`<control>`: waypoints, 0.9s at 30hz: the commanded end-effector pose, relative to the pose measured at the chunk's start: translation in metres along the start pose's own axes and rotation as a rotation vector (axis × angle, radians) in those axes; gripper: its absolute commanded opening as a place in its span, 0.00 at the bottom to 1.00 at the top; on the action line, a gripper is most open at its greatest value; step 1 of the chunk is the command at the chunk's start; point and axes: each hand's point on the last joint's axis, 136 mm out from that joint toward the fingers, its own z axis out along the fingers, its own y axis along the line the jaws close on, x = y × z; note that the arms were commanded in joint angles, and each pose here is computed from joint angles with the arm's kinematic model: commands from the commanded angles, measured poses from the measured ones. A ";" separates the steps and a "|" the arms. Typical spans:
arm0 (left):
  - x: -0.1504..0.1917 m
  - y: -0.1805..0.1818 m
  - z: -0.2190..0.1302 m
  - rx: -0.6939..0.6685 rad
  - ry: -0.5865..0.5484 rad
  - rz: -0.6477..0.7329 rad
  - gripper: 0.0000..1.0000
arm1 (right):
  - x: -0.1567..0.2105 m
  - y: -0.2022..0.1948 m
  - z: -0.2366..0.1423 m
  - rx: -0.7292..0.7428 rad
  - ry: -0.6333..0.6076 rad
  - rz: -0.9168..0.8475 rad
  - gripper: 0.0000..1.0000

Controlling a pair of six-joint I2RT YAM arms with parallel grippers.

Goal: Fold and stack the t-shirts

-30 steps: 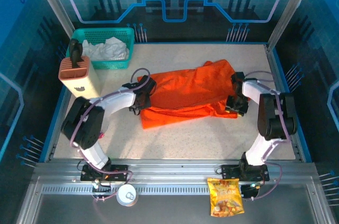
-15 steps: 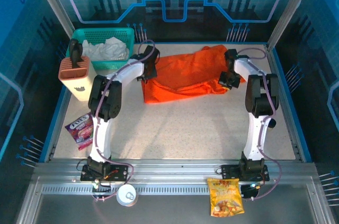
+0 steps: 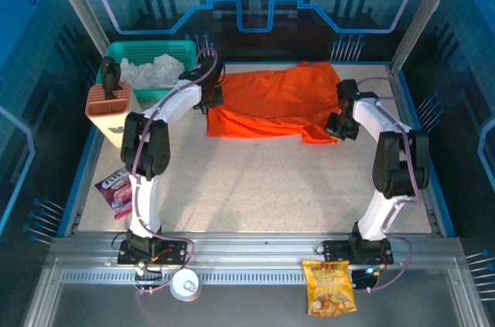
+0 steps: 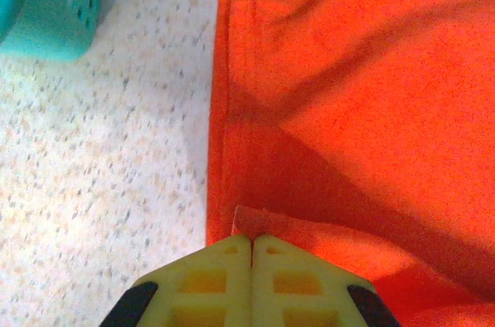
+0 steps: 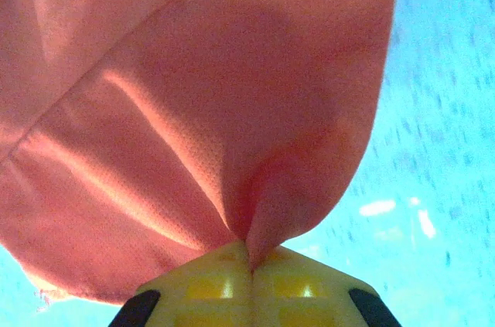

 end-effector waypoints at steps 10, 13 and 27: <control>0.074 -0.009 -0.073 0.122 -0.045 0.038 0.00 | 0.129 -0.049 -0.012 0.059 0.088 -0.001 0.00; 0.108 -0.004 -0.065 0.093 -0.015 0.049 0.00 | 0.153 -0.059 -0.006 0.068 0.113 0.026 0.00; 0.201 0.077 -0.080 -0.119 0.064 0.042 0.00 | 0.167 -0.085 -0.023 0.183 0.098 0.041 0.00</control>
